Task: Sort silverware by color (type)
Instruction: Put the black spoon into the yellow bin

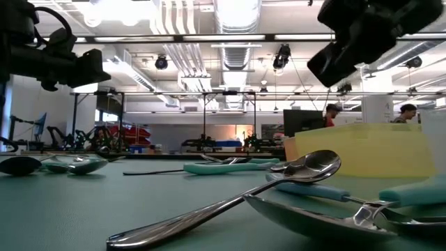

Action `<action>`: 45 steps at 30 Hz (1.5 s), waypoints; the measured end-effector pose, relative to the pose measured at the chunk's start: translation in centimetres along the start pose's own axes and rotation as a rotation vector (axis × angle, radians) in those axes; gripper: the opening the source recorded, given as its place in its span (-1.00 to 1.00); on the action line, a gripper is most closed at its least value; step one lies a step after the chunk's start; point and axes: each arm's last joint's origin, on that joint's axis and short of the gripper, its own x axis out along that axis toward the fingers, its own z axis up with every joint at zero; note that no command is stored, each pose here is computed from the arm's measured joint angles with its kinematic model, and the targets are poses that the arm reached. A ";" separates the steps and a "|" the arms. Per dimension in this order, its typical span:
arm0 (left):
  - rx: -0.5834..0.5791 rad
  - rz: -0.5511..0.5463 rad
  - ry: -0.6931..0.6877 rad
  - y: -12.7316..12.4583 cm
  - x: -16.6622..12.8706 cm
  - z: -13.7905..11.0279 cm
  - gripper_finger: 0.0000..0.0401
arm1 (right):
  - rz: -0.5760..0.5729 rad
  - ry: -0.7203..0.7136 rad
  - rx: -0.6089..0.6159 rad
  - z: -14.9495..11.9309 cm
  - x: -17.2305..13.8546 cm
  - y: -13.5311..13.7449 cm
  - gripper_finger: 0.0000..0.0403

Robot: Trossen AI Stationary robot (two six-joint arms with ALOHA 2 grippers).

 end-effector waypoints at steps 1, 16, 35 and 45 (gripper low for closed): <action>0.000 0.000 0.000 0.0 0.0 0.0 -0.62 | 0.022 0.018 -0.029 0.2 0.6 0.4 -0.47; 0.000 0.000 0.000 0.0 0.0 0.0 -0.62 | 0.250 0.163 -0.295 4.5 9.8 6.6 -0.47; 0.001 0.000 0.002 0.0 0.0 0.0 -0.62 | 0.241 0.264 -0.303 6.0 19.9 6.1 -0.47; 0.005 0.000 0.007 0.0 0.0 -0.1 -0.62 | 0.184 0.321 -0.316 4.8 22.3 5.5 -0.47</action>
